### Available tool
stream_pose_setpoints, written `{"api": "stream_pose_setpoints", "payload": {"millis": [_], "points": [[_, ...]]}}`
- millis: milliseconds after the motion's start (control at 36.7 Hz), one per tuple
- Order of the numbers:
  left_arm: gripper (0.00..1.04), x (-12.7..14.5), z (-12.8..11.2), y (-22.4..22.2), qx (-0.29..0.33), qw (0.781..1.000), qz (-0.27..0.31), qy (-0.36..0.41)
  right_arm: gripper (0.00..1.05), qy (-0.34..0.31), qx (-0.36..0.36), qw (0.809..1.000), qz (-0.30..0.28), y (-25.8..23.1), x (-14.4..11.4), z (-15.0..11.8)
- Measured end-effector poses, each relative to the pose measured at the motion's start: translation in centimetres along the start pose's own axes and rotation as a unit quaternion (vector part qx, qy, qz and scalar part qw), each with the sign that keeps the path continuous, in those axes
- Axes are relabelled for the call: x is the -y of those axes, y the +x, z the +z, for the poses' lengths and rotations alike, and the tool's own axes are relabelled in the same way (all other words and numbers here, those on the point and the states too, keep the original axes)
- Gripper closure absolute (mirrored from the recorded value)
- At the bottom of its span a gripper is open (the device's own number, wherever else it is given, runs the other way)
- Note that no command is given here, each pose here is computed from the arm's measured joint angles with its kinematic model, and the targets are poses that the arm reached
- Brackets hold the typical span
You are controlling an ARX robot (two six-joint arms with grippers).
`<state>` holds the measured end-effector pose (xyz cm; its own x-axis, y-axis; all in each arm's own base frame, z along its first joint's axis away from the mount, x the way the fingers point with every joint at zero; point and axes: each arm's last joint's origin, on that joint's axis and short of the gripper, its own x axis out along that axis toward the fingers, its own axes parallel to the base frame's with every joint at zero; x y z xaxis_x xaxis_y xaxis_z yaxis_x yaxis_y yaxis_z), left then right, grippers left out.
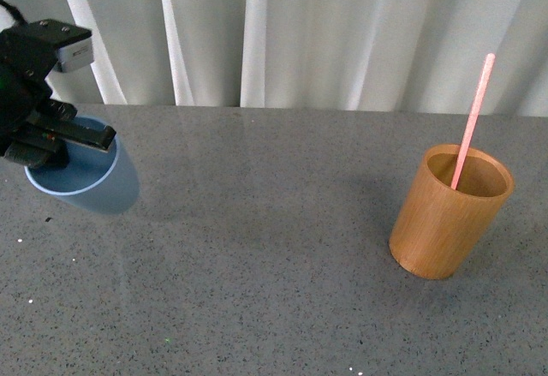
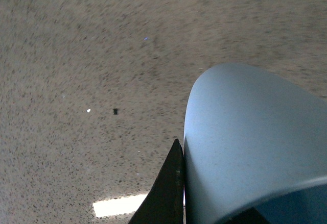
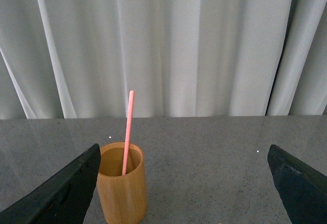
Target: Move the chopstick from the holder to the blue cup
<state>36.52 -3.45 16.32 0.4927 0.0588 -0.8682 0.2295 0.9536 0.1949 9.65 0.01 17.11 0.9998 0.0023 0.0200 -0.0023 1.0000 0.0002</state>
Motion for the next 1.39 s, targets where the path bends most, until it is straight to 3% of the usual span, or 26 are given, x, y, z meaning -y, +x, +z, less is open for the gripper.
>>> {"api": "stream_pose_setpoints", "payload": {"millis": [218, 327, 409, 627, 982, 1391], "points": [[1.01, 4.8, 1.6, -4.2, 0.033, 0.994, -0.044, 0.095, 0.1, 0.0, 0.0, 1.0, 0.0, 0.0, 0.0, 0.0], [1.01, 8.6, 2.0, -5.4, 0.047, 0.985, -0.081, 0.146, 0.1, 0.0, 0.0, 1.0, 0.0, 0.0, 0.0, 0.0], [1.01, 11.6, 1.8, -5.3, 0.05, 0.977, -0.109, 0.178, 0.1, 0.0, 0.0, 1.0, 0.0, 0.0, 0.0, 0.0], [1.01, 16.2, 1.2, -2.6, 0.035, 0.966, -0.14, 0.213, 0.1, 0.0, 0.0, 1.0, 0.0, 0.0, 0.0, 0.0], [1.01, 18.2, 1.7, 1.6, 0.016, 0.969, -0.131, 0.207, 0.1, 0.0, 0.0, 1.0, 0.0, 0.0, 0.0, 0.0], [1.01, 18.0, 1.5, 2.3, 0.009, 0.971, -0.13, 0.199, 0.1, 0.0, 0.0, 1.0, 0.0, 0.0, 0.0, 0.0]]}}
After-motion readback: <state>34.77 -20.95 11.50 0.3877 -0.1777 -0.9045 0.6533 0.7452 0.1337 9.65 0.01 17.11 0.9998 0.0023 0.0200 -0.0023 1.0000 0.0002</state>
